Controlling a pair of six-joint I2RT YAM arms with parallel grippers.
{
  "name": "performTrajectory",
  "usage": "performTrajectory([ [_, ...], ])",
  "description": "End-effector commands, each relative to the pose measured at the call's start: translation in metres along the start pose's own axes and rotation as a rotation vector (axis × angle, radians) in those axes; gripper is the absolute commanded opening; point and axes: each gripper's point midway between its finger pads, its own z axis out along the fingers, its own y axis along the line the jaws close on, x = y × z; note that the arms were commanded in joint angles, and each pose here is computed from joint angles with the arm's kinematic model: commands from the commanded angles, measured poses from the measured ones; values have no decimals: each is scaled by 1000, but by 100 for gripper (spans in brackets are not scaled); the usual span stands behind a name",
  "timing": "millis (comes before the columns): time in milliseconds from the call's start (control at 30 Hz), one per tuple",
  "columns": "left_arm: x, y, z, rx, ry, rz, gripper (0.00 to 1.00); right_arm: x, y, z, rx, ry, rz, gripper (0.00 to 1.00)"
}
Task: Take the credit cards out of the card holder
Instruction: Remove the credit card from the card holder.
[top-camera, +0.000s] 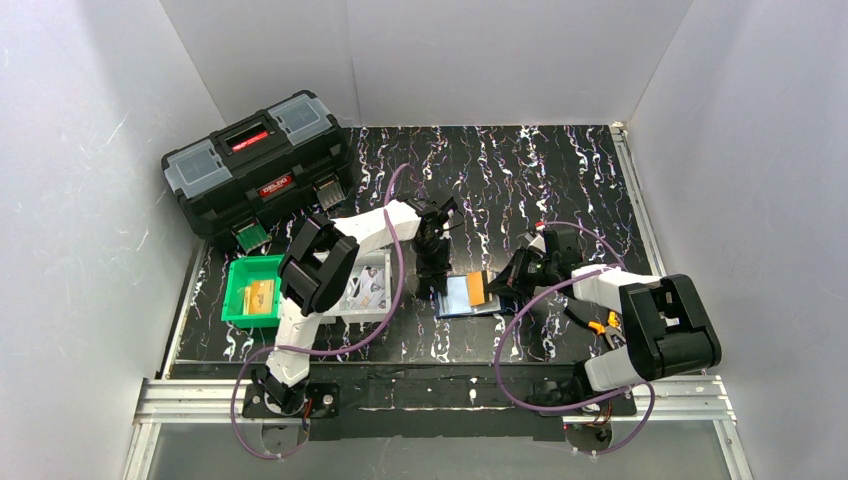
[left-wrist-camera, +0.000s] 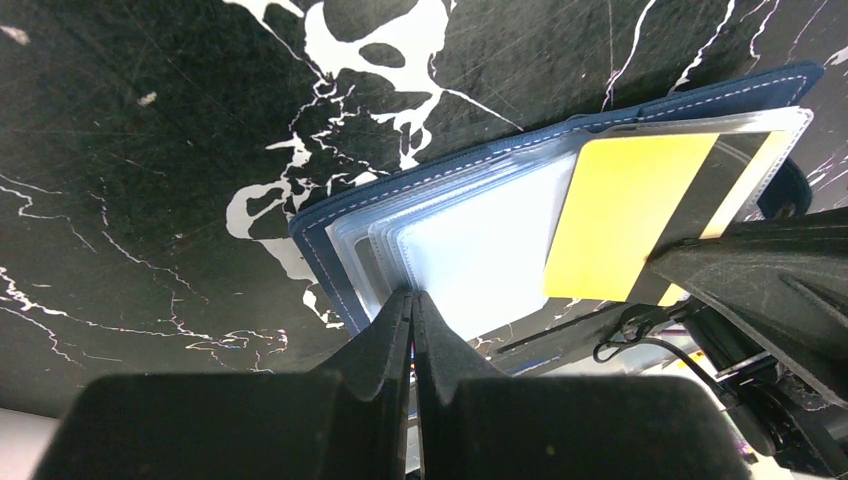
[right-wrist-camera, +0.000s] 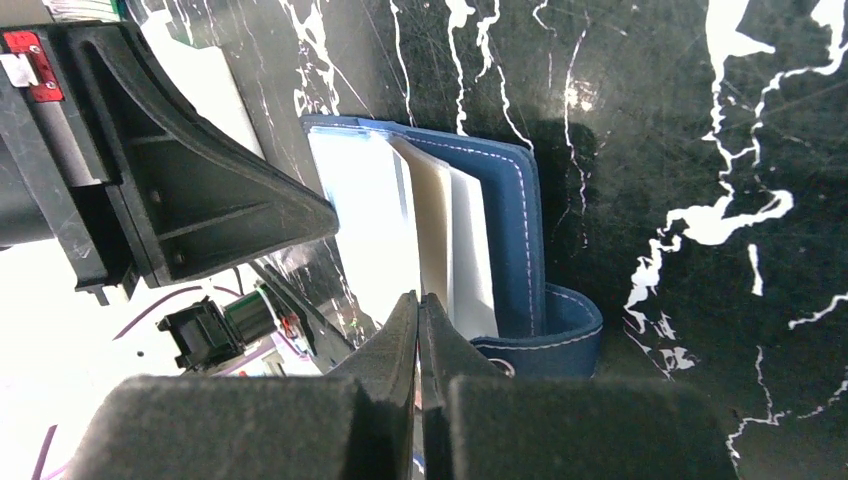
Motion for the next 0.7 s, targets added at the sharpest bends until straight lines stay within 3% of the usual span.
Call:
performTrajectory([
  [0,-5,27,11,-128,-32,48,0,-11,11,-5,-2,-24,-31,1],
  [367,-23,-6,-44,-80,-137,121,2,-25,44,-23,-36,-53,-64,1],
  [500,-24,-17,-63,-34,-171,153,17,-30,61,-31,-63,-64,-77,1],
  [567,-25,-22,-77,4,-189,172,29,-32,71,-35,-85,-66,-81,1],
  [667,-30,-23,-101,113,-229,154,55,-35,85,-40,-120,-62,-85,1],
])
